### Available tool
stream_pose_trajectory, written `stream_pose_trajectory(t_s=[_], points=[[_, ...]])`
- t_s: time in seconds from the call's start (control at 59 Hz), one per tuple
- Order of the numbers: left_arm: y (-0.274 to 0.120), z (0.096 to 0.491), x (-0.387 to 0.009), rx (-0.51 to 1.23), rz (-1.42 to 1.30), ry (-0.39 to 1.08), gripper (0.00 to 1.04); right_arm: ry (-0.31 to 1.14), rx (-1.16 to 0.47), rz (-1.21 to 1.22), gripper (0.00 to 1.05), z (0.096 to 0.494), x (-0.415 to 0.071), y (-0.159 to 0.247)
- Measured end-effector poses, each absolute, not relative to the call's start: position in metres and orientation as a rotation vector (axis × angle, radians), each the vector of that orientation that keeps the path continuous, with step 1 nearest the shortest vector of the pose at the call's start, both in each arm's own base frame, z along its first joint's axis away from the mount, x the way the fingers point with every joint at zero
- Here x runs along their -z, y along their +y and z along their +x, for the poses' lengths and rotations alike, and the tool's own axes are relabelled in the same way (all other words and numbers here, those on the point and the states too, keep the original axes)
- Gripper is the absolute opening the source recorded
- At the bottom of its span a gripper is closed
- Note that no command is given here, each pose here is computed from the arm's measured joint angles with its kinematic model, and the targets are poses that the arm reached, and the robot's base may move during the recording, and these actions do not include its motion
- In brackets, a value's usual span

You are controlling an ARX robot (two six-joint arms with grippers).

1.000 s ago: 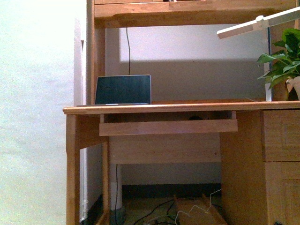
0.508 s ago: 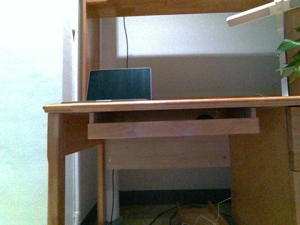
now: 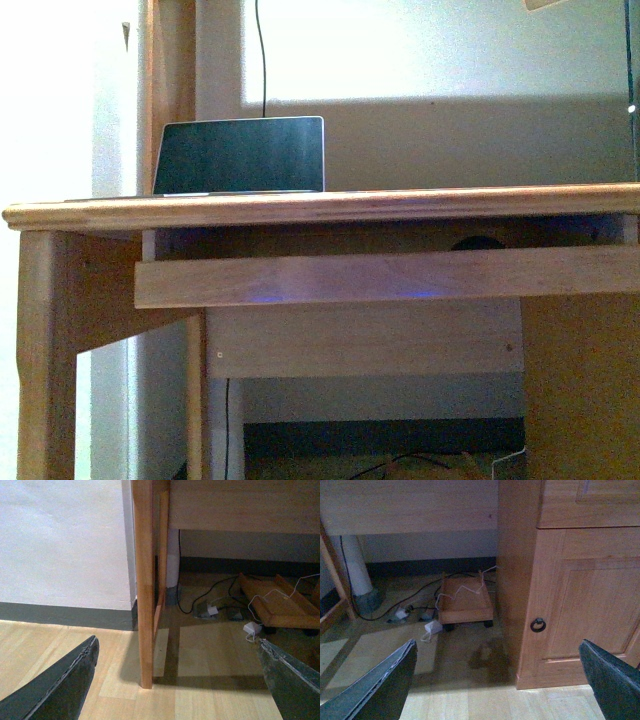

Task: Place mouse

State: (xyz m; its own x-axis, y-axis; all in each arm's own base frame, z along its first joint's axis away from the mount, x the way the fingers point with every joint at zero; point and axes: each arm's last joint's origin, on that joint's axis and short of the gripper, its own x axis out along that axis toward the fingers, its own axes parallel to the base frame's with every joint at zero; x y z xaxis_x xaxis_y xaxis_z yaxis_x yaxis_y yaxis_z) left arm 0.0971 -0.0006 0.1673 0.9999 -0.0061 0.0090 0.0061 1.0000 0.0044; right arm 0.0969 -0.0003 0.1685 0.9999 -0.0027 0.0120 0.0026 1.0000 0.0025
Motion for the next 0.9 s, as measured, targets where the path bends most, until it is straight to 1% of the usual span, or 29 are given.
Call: stream_pose_trajectory(t_s=[0.898], points=[[-0.0006,0.0971,-0.1673,0.006,0.004,-0.009,0.97,-0.012,0.0,0.002,0.97,0.0969,-0.1685,-0.0003]])
